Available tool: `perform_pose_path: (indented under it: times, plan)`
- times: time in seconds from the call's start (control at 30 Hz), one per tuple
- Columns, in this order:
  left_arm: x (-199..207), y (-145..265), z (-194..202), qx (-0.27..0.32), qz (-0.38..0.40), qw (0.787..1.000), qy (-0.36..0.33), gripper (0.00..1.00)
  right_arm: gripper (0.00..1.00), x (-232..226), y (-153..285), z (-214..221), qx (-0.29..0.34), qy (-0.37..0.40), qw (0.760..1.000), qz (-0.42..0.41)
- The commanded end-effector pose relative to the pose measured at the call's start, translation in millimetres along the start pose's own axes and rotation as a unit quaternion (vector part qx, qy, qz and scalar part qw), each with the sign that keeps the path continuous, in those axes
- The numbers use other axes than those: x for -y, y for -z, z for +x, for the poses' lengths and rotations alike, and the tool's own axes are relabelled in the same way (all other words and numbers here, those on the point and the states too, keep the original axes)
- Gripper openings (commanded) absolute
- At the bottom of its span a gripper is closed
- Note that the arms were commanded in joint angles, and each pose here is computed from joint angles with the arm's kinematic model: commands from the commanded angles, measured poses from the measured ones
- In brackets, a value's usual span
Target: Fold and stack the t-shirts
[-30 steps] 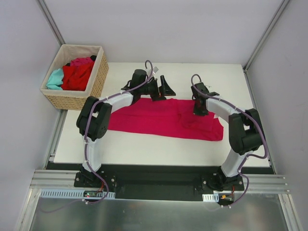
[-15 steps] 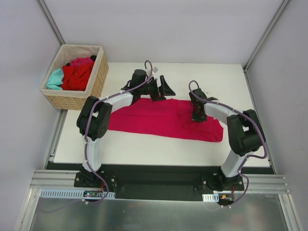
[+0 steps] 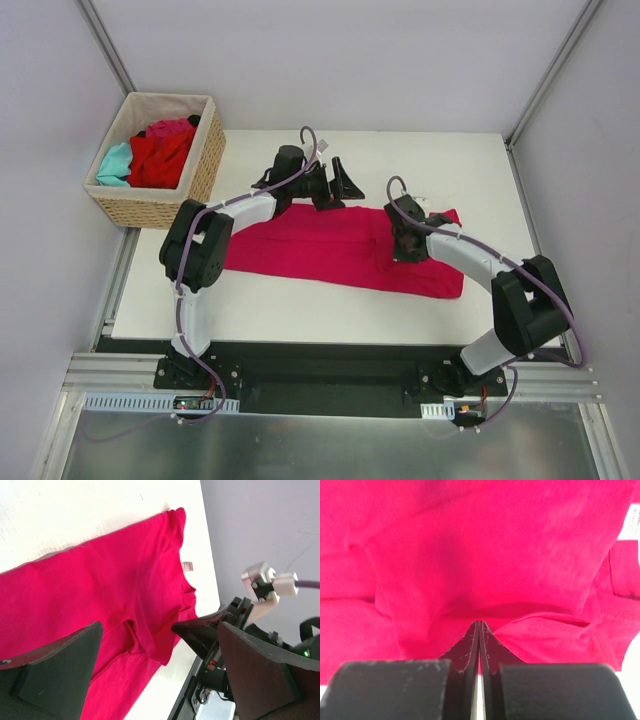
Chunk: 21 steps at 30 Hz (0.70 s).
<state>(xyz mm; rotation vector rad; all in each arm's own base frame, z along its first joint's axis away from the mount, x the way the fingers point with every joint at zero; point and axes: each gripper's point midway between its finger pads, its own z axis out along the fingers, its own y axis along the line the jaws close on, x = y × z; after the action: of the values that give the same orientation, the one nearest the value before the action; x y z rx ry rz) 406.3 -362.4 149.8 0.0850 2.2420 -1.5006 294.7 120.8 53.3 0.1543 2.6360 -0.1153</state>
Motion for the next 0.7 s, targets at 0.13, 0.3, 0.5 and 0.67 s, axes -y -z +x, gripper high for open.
perform_pose_path:
  times: [0.13,0.3,0.5,0.67]
  plan:
    - [21,6,0,0.010,0.020,1.000,-0.015,0.99,0.01,6,17,38,-0.009,0.007,1.000,0.012]
    - [23,6,1,0.007,0.023,1.000,-0.016,0.99,0.01,3,25,41,-0.007,0.012,1.000,0.007]
    - [26,9,1,0.008,0.021,0.999,-0.025,0.99,0.01,5,43,21,0.034,0.010,0.999,0.014]
    - [24,21,3,-0.006,-0.029,0.999,-0.032,0.99,0.01,12,56,-29,0.073,-0.016,0.997,0.016]
